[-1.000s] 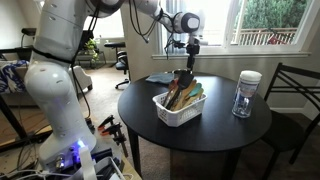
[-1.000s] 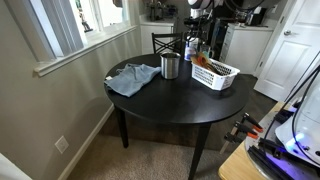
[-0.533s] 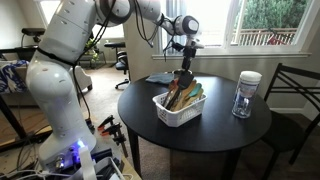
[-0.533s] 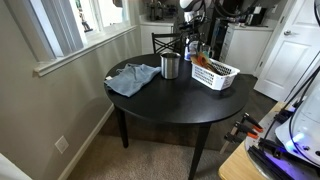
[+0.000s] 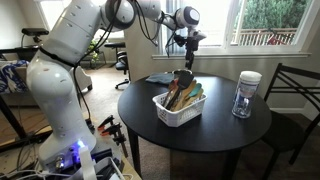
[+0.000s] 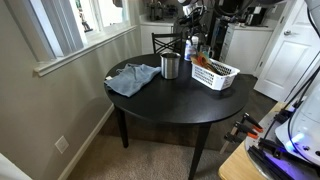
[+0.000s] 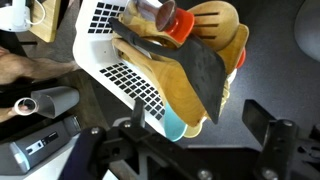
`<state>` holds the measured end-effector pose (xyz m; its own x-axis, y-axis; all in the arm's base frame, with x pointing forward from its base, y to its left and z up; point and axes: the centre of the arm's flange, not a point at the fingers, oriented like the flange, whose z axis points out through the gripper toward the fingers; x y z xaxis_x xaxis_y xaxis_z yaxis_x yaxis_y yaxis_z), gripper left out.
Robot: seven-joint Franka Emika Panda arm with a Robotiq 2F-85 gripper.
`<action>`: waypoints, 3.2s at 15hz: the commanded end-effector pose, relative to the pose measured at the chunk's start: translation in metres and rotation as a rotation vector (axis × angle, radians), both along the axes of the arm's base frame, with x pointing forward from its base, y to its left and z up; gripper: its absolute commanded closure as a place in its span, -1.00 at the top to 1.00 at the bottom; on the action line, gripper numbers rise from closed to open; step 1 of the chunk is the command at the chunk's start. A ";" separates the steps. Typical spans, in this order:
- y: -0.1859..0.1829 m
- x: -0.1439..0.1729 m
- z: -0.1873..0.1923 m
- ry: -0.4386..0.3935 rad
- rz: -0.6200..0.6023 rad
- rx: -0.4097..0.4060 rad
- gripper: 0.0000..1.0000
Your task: Remove the black spatula from the white rack and put it inside the silver tin
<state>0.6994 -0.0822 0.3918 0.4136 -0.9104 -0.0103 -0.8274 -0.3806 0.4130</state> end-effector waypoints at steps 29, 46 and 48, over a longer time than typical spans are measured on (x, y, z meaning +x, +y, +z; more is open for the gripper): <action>0.029 -0.035 -0.042 0.114 0.087 -0.022 -0.88; 0.028 -0.041 -0.038 0.065 0.167 -0.025 0.44; 0.027 -0.042 -0.038 0.046 0.188 -0.019 -0.33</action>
<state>0.6805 -0.0533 0.3478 0.5230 -0.8521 -0.0185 -0.7432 -0.4665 0.4795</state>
